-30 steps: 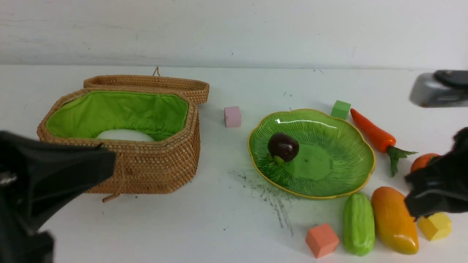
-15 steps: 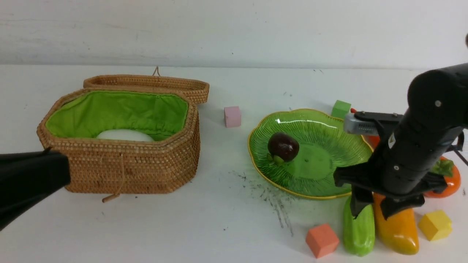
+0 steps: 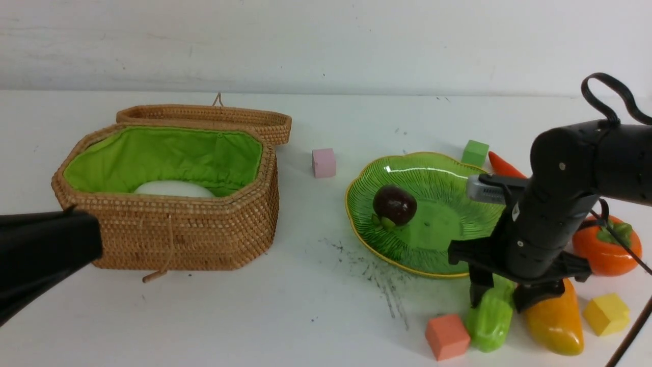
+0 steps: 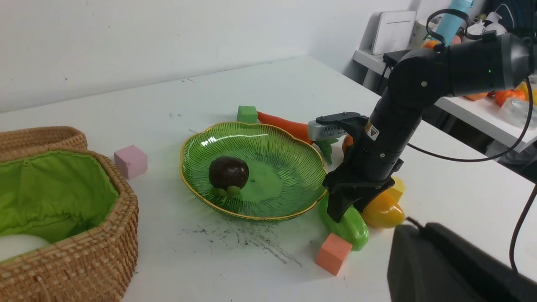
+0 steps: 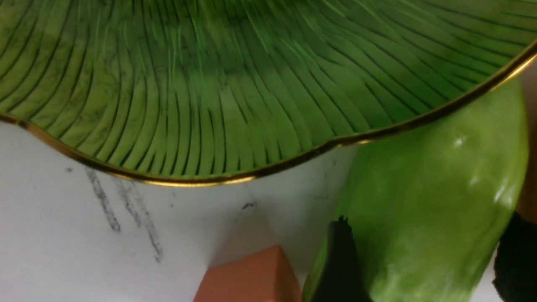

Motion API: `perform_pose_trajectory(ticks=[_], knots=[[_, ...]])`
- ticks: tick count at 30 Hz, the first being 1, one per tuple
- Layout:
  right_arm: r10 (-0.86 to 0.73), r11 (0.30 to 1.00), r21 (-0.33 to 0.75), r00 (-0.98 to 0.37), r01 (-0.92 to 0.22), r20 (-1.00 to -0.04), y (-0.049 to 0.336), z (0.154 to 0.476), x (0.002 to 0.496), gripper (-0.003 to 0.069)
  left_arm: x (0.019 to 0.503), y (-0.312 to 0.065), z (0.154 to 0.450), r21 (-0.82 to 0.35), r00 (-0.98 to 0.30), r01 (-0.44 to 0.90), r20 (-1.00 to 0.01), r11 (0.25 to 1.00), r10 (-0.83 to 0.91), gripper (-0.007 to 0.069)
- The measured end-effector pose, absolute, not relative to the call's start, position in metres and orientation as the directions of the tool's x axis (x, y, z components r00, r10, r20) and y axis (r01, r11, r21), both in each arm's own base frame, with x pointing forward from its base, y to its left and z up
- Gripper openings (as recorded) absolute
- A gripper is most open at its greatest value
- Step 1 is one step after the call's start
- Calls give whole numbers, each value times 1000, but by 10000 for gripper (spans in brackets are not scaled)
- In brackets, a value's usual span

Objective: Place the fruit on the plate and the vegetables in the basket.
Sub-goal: Take a chayote with your right arm and place it on the basket on the left.

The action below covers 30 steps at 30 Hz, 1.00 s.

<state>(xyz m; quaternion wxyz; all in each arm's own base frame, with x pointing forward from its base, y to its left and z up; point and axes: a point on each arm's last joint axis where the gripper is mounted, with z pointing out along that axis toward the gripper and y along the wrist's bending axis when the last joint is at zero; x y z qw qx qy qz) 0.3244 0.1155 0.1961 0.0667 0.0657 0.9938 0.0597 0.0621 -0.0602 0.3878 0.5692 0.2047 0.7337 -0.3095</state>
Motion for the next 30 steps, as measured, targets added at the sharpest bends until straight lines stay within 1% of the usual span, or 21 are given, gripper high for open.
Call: perform_pose_trajectory(ticks=[6, 11, 19, 22, 27, 30], knots=[[145, 983, 135, -980, 127, -135, 116, 196, 326, 470, 62, -60, 388, -224, -270, 653, -961, 723, -53, -13], [160, 978, 149, -980, 142, -118, 118, 193, 327, 474, 62, -60, 388, -222, -269, 654, -962, 723, -52, -13], [201, 965, 182, -978, 187, -62, 122, 180, 331, 491, 62, -60, 388, -200, -254, 660, -967, 724, -35, -13], [201, 967, 169, -979, 193, -28, 123, 172, 329, 499, 62, -60, 388, -200, -254, 660, -967, 724, -36, -13], [199, 967, 166, -980, 192, -26, 123, 172, 329, 506, 62, -60, 388, -199, -253, 661, -967, 723, -34, -13], [196, 968, 163, -980, 188, -33, 122, 172, 329, 486, 62, -60, 388, -198, -252, 662, -967, 723, -33, -13]])
